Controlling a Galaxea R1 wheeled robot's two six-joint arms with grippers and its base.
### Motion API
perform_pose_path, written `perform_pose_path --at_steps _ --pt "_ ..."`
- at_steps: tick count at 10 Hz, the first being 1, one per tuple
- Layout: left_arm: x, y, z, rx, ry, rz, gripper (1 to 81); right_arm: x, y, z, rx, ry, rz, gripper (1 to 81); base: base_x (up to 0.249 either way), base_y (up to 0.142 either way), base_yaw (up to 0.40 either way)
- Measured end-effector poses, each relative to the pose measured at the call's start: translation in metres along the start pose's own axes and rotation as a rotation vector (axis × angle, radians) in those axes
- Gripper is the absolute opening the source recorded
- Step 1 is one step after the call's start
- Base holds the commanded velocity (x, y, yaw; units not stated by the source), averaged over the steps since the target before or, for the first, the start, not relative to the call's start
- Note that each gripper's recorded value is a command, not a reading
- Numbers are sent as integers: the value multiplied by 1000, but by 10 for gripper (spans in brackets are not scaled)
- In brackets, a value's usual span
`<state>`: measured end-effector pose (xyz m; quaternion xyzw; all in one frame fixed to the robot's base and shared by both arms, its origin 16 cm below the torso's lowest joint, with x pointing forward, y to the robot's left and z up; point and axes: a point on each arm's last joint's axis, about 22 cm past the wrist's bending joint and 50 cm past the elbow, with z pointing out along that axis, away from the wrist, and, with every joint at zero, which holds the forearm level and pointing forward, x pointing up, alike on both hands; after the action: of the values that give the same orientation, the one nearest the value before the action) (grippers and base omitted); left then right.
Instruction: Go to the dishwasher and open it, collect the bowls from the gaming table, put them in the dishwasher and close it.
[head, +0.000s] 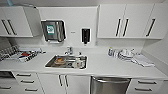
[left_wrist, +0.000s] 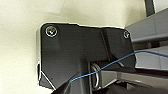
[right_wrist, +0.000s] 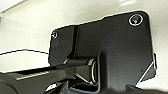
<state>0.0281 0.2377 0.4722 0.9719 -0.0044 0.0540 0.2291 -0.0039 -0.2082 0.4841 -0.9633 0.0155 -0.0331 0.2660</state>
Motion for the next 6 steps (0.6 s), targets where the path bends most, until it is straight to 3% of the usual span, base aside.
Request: perform_pose_path --at_steps 6 --pt "1 0 0 1 2 0 811 0 0 0 0 0 0 811 116 0 0"
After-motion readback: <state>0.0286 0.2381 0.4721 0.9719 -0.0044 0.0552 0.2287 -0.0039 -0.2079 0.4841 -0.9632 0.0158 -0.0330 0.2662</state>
